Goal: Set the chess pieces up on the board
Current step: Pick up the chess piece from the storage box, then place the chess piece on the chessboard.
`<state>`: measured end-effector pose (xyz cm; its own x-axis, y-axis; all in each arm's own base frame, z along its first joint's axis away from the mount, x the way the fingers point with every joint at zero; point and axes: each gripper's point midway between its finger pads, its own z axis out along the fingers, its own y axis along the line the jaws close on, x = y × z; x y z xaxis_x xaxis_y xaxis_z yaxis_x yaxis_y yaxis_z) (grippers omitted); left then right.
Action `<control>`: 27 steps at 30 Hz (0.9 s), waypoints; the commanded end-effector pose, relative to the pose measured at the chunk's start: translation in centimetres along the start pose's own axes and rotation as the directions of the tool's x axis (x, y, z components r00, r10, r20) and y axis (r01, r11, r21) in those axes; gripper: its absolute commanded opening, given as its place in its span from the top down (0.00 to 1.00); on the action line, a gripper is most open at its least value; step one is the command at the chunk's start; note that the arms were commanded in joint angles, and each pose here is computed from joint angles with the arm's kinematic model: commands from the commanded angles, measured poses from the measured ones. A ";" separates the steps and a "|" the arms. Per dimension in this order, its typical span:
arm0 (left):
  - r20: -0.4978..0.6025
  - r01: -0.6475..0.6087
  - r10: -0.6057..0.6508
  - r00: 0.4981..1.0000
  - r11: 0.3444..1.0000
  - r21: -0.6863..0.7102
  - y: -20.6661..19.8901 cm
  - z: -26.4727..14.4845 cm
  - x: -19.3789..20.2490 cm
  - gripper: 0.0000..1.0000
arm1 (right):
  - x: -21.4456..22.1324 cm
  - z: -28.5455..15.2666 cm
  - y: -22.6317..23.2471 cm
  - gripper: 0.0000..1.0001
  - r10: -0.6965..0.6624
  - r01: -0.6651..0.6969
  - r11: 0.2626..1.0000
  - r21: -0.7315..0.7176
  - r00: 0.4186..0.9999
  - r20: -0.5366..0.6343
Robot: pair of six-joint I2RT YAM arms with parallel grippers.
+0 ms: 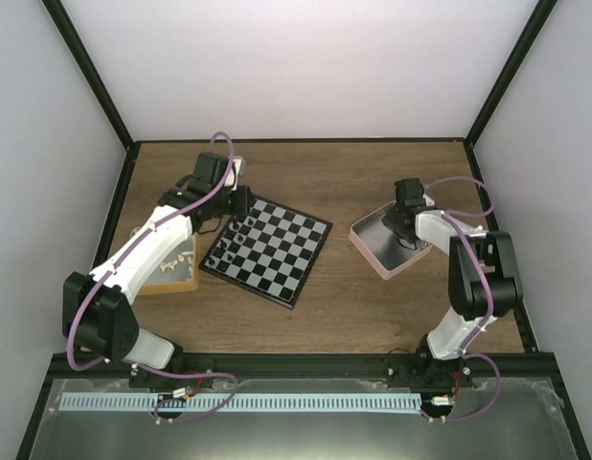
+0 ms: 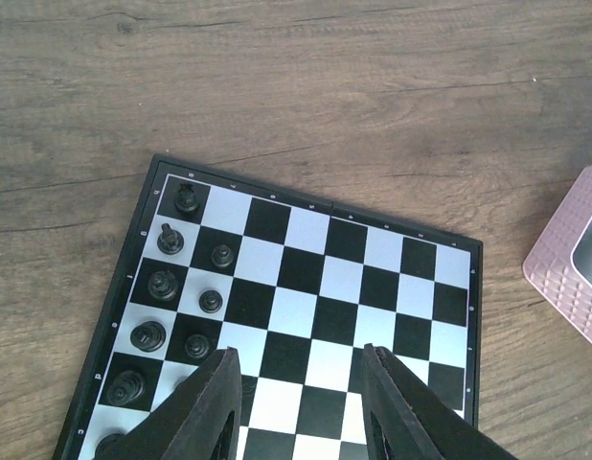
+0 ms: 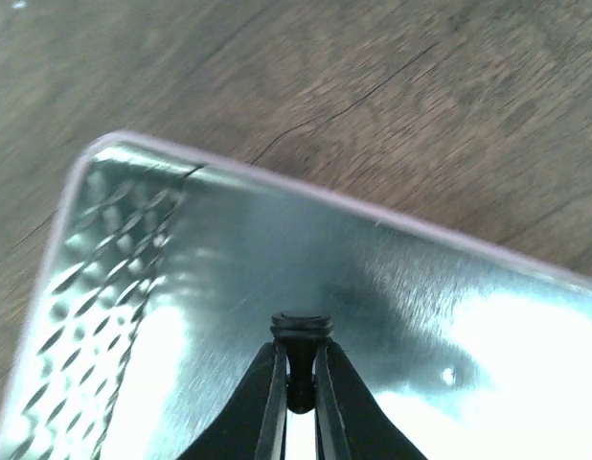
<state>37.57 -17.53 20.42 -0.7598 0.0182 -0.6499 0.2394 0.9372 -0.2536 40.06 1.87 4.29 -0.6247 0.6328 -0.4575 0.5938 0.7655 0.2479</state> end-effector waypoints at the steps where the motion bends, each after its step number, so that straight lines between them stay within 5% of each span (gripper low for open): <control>1: 0.014 0.005 -0.005 1.000 1.000 0.013 -0.1 0.2 -0.3 0.63 | 0.8 -3.5 2.2 0.99 -0.077 0.068 0.985 -0.159 0.996 -0.047; 12: 0.061 0.034 -0.035 0.998 0.999 0.012 -0.1 -0.3 -1.1 0.63 | 12.1 -10.5 11.0 0.99 -0.363 0.223 0.848 -0.481 0.906 -0.220; 27: 0.026 0.028 -0.028 0.999 1.000 0.010 0.1 0.0 0.1 0.63 | 24.5 -11.6 17.7 0.96 -0.615 0.366 0.721 -0.589 0.730 -0.298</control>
<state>37.66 -17.56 19.76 -0.7627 -0.0113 -0.6466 0.2181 0.9368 -0.2737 29.34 30.33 6.54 -0.9712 0.0619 -0.2303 -0.0631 0.8646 0.4985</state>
